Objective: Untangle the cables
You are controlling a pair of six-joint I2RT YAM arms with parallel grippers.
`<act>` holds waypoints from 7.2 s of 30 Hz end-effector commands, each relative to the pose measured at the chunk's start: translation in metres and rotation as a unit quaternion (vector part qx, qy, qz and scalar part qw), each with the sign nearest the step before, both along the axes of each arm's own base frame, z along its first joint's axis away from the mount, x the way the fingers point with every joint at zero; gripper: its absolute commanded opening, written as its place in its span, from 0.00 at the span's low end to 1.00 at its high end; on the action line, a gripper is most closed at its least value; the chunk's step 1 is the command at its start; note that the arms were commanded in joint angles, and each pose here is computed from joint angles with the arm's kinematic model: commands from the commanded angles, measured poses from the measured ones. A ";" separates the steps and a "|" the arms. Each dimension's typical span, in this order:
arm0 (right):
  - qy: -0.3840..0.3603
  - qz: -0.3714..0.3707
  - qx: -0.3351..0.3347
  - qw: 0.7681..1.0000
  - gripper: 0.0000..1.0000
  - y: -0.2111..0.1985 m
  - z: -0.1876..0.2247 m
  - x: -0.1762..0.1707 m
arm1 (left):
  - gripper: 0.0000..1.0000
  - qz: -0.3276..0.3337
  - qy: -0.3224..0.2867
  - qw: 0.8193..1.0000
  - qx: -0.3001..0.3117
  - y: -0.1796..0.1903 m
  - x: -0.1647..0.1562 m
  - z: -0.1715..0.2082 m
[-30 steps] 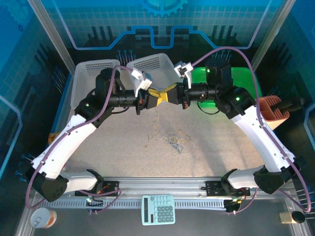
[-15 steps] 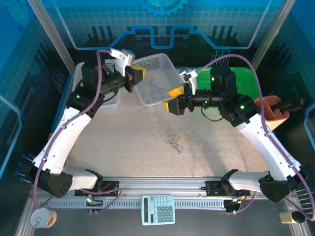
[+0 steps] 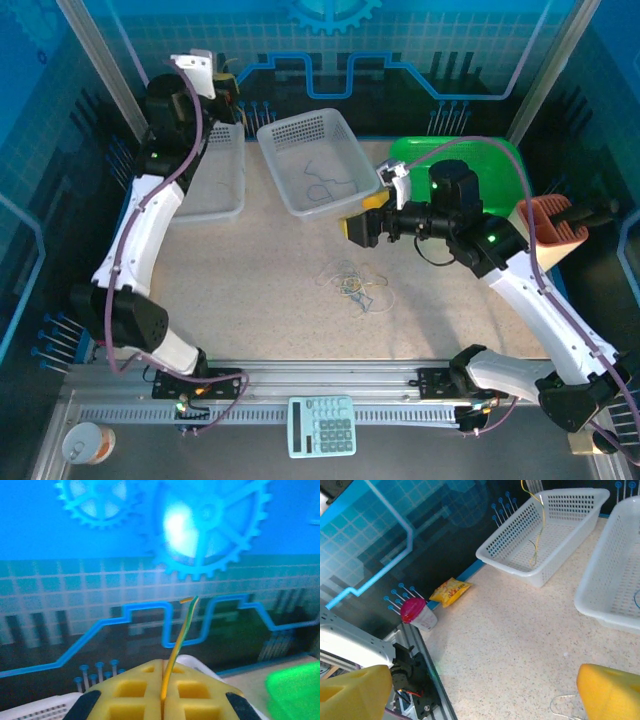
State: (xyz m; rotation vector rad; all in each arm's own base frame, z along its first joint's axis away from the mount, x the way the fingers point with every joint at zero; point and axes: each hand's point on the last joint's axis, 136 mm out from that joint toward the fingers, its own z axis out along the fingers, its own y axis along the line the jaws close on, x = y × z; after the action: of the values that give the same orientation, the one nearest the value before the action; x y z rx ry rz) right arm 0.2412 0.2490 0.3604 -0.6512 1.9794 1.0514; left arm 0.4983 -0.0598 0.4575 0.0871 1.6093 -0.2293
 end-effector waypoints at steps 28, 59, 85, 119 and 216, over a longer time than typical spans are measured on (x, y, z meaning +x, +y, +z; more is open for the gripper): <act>0.112 -0.179 -0.117 0.970 1.00 -0.063 -0.111 0.042 | 0.57 0.177 0.218 0.957 -0.067 0.129 0.042 -0.219; 0.188 -0.173 -0.188 0.948 0.76 -0.062 -0.212 -0.003 | 0.99 -0.008 0.149 0.956 -0.252 0.044 -0.084 -0.094; 0.222 -0.133 -0.258 0.931 0.57 -0.039 -0.265 -0.005 | 0.99 -0.091 0.312 0.912 -0.251 -0.112 -0.161 -0.255; 0.151 -0.163 -0.204 0.953 0.75 -0.054 -0.205 0.006 | 0.81 0.168 0.469 0.715 -0.491 -0.179 -0.247 -0.374; 0.187 -0.120 -0.150 0.963 0.51 0.010 -0.313 0.044 | 0.00 -0.192 0.019 0.932 -0.307 -0.179 -0.200 0.050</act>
State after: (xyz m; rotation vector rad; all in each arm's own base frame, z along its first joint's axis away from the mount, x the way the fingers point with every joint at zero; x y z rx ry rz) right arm 0.2888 0.2563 0.0562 -0.3556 2.4938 0.7863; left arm 0.3096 -0.2503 0.4682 -0.1274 1.5796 -1.0232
